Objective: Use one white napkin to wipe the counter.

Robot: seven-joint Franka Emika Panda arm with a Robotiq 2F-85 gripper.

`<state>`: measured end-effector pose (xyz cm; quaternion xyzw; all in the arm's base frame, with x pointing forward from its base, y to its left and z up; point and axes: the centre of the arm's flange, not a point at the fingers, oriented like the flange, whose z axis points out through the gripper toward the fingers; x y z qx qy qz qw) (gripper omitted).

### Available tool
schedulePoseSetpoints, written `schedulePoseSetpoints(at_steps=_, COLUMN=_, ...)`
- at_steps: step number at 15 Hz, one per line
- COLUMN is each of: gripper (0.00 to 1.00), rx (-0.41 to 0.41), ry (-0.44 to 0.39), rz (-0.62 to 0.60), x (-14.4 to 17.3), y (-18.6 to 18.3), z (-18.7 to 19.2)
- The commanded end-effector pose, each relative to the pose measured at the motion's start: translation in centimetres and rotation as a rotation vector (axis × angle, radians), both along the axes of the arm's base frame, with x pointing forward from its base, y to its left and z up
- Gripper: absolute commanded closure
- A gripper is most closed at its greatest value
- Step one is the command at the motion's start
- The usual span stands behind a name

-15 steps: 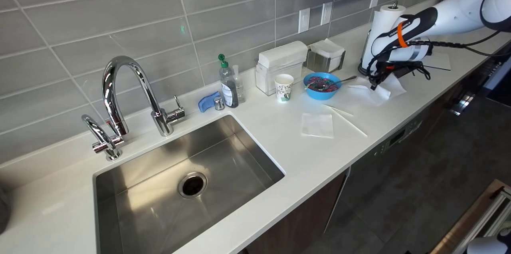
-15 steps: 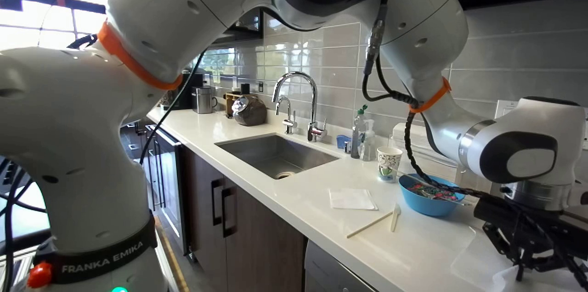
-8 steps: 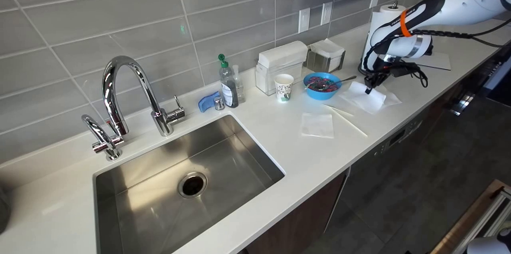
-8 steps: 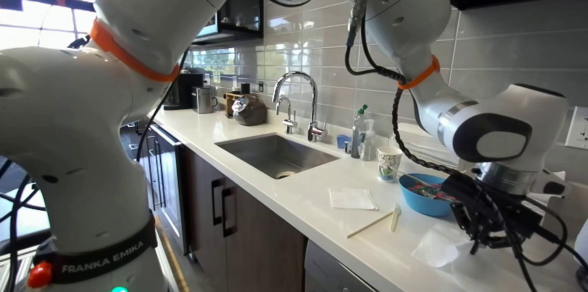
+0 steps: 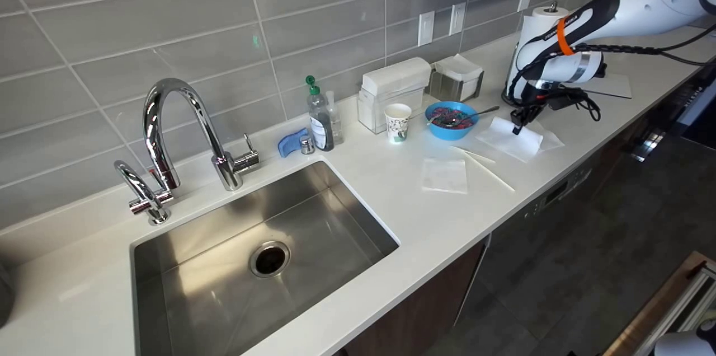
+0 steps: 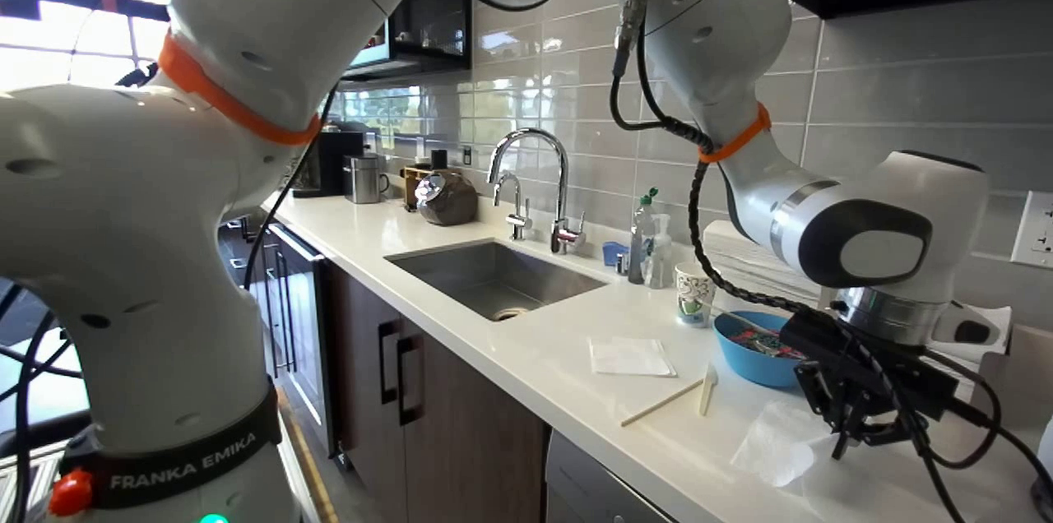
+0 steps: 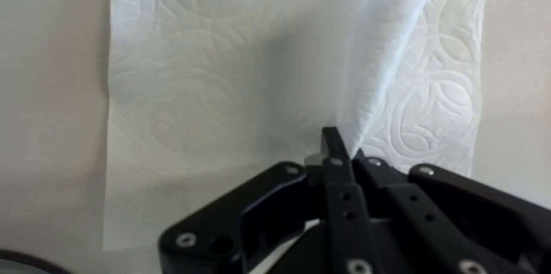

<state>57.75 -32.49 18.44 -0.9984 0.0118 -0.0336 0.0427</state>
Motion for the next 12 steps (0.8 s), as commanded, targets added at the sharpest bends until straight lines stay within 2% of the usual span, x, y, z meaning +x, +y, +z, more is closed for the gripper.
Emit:
schedulePoseSetpoints(at_steps=1, gripper=1.0, rx=-0.035, ry=0.02, rz=0.103, x=0.5, y=3.2, z=-2.0)
schedulePoseSetpoints(at_steps=5, gripper=1.0, rx=-0.05, ry=-0.023, rz=0.211, x=1.2, y=6.3, z=-1.8)
schedulePoseSetpoints(at_steps=7, gripper=1.0, rx=-0.032, ry=-0.03, rz=0.267, x=1.5, y=7.7, z=-1.8)
schedulePoseSetpoints(at_steps=11, gripper=1.0, rx=0.082, ry=-0.032, rz=0.42, x=0.6, y=11.2, z=-1.6)
schedulePoseSetpoints(at_steps=12, gripper=1.0, rx=0.083, ry=-0.022, rz=0.433, x=0.2, y=11.5, z=-1.5)
